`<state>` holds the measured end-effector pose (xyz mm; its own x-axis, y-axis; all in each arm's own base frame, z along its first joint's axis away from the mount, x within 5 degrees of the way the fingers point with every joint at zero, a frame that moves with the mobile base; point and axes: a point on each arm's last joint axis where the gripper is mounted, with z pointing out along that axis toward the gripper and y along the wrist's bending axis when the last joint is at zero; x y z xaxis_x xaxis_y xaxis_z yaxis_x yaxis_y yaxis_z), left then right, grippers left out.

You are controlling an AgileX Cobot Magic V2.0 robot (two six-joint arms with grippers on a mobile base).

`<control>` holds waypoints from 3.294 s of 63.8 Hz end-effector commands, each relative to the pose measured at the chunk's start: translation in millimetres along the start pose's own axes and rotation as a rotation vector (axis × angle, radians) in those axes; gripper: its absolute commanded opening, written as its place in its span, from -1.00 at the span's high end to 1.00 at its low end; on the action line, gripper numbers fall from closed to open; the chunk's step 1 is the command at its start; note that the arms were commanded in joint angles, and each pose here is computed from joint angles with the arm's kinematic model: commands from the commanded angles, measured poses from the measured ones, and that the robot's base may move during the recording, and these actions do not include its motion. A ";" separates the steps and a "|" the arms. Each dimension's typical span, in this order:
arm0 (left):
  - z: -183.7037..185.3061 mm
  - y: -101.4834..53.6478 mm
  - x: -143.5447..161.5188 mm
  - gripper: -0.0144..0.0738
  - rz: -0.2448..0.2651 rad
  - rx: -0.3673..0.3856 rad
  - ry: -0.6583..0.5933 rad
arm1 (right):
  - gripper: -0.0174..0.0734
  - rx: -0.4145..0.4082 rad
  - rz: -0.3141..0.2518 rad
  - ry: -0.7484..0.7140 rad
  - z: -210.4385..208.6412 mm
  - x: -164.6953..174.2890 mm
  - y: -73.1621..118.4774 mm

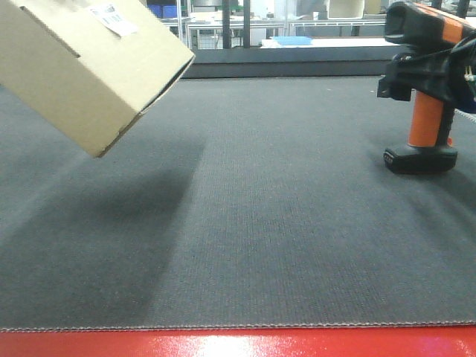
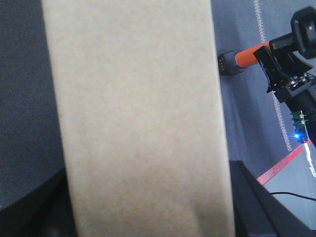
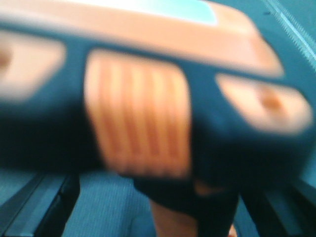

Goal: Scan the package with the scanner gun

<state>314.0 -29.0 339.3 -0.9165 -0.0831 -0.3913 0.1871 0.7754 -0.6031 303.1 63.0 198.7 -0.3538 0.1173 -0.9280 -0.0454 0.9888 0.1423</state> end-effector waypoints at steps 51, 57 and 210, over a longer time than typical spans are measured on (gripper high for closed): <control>-9.5 1.2 -0.9 0.93 0.060 -0.116 0.010 | -0.64 -0.044 -0.020 0.146 -41.4 -9.4 2.0; -17.3 2.5 -5.5 0.93 0.068 -0.195 -0.001 | -0.64 -0.050 -0.018 0.141 -52.4 -9.8 1.0; -96.9 -7.8 149.7 0.93 0.470 -0.739 -0.839 | 0.97 0.018 -0.143 -0.163 -212.8 -21.2 -33.9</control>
<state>154.5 15.5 355.4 -0.3676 0.1304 -0.9208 -0.0457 0.9864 0.1579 121.6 7.9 288.9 -0.2393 0.0010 -0.9709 -0.0655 0.9977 0.0171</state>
